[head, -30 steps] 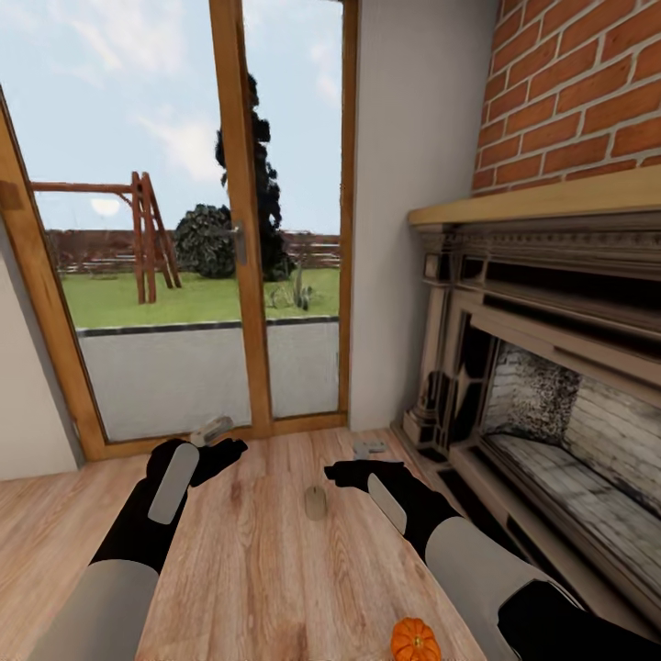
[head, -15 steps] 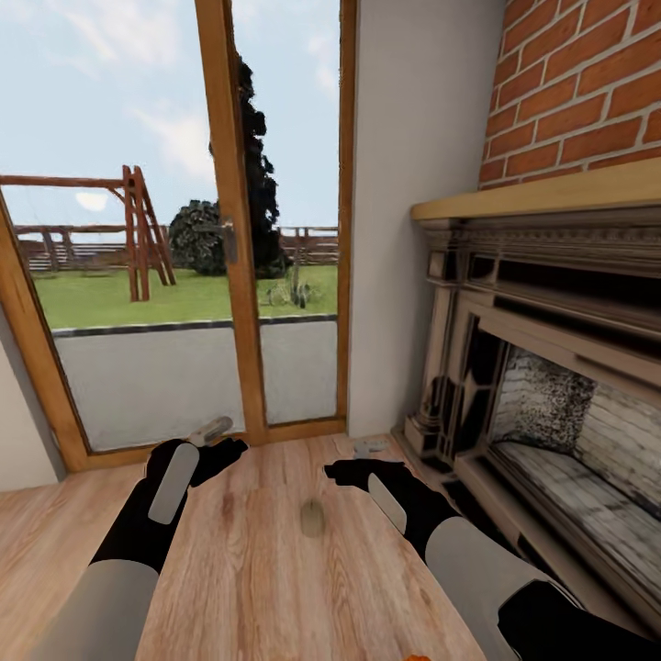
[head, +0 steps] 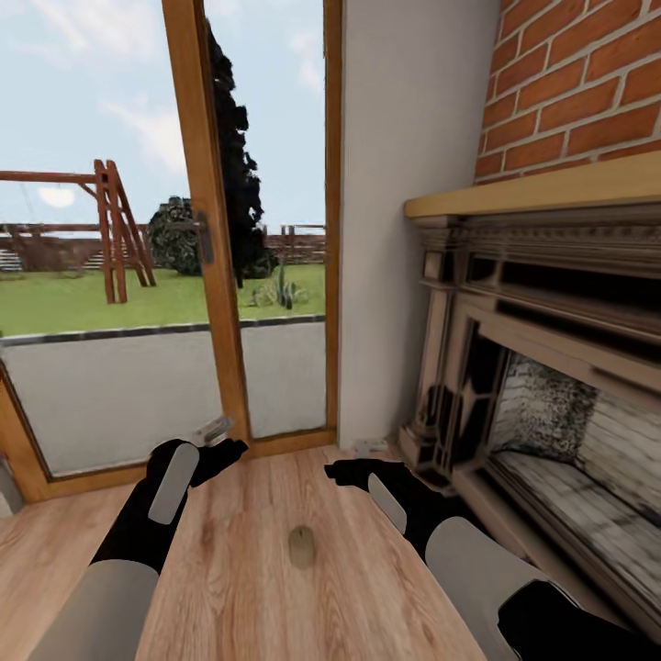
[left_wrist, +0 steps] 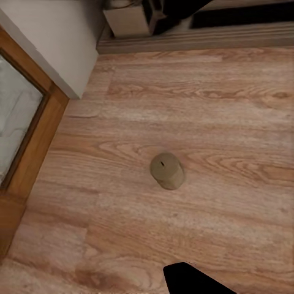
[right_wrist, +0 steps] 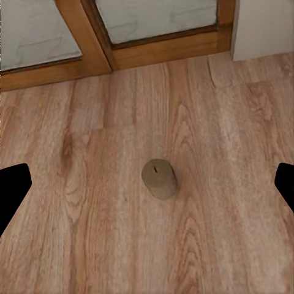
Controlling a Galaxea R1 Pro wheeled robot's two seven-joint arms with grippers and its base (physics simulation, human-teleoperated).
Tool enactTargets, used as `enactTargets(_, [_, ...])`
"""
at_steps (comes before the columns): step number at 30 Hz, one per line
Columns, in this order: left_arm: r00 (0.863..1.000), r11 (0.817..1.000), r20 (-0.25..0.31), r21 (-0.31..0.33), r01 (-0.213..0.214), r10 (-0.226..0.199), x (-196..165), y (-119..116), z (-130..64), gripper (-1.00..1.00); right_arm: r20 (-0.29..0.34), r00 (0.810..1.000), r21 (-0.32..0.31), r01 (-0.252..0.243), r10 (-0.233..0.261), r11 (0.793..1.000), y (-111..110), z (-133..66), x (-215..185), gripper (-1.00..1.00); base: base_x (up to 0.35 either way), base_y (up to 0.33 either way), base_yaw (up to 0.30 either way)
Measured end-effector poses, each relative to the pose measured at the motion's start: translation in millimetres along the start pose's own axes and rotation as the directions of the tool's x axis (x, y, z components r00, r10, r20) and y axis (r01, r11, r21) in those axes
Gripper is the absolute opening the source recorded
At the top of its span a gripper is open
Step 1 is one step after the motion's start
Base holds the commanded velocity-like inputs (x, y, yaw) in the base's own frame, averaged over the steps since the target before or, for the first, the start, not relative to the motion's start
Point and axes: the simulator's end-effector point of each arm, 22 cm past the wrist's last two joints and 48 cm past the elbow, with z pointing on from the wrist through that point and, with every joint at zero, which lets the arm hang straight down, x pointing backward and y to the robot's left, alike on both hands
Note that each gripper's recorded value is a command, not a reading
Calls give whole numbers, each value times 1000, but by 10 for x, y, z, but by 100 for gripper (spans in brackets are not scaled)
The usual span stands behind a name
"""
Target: Place each of the two pumpkins and all three candles from the living room inside a cabinet in the living room (use any cabinet), then make sure every cabinet is closed, and position the cauldron so it is next to a table in the living room.
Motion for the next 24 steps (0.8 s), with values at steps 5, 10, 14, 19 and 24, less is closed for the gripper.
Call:
enactTargets(5, [1000,1000,-3,-1,0,0,10,6,14,100,-3,1000,0,-2,2,1000,-4,12,16,100,326,124,89])
enactTargets(10, [1000,1000,-2,-1,0,0,7,4,16,100,-4,1000,0,-2,2,1000,-6,15,19,100,228,94,-32])
enactTargets(14, [1000,1000,-2,-1,-1,1,11,1,17,100,-5,1000,0,-3,3,1000,-9,18,23,100,40,20,-204])
enactTargets(19, [1000,1000,-3,-1,0,0,14,7,20,100,-5,1000,0,-3,3,1000,-10,19,25,100,-44,51,-204])
enactTargets(24, [1000,1000,-3,-2,0,0,15,10,20,100,-4,1000,0,-3,3,1000,-7,18,22,100,-7,13,-31])
